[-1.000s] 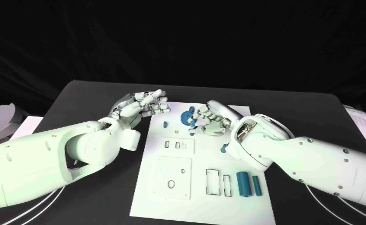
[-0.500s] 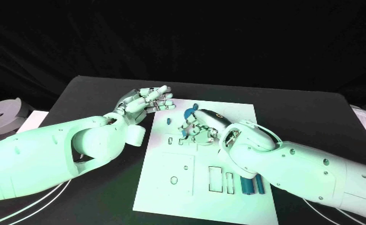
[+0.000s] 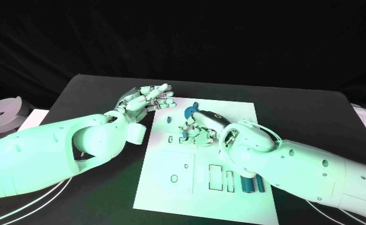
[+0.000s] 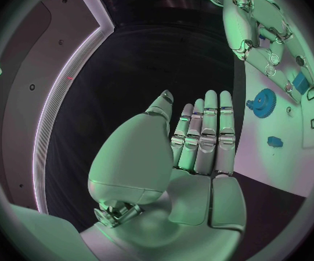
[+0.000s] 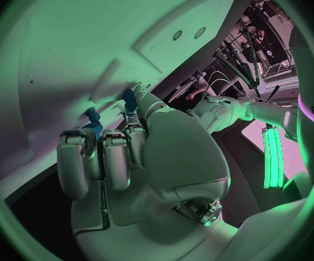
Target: Assemble the parts on the task board
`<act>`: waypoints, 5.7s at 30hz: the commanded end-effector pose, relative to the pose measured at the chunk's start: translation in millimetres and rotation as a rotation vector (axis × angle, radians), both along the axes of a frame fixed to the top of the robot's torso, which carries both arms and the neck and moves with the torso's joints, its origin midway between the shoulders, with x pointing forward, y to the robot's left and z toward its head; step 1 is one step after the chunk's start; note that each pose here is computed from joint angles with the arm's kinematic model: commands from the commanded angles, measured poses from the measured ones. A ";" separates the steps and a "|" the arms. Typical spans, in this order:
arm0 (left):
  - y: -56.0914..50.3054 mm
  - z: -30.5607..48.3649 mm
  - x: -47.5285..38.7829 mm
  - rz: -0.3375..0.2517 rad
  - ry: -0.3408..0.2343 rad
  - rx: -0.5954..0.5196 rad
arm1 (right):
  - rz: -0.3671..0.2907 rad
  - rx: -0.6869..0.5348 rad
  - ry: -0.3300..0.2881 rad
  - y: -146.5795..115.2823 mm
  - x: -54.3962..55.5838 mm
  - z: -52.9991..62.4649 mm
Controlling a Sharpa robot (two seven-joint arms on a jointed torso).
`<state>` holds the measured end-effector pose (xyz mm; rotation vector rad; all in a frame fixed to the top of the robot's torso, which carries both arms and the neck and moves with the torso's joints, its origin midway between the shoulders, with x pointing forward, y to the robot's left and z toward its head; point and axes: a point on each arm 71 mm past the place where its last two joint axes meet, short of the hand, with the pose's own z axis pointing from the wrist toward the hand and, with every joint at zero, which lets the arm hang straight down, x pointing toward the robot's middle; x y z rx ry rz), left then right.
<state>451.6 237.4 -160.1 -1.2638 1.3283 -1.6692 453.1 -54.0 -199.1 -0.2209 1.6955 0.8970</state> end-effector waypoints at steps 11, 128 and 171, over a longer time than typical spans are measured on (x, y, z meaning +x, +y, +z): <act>-1.6 2.3 -0.6 -0.018 -0.012 -0.015 | 0.014 -0.108 0.063 -4.4 -2.7 -13.1; -62.2 -31.9 -29.7 -0.451 0.320 0.082 | 0.129 0.452 -0.087 -38.5 -49.9 64.5; -60.3 -29.1 -29.3 -0.437 0.307 0.029 | 0.115 0.367 -0.074 -45.2 -41.4 54.5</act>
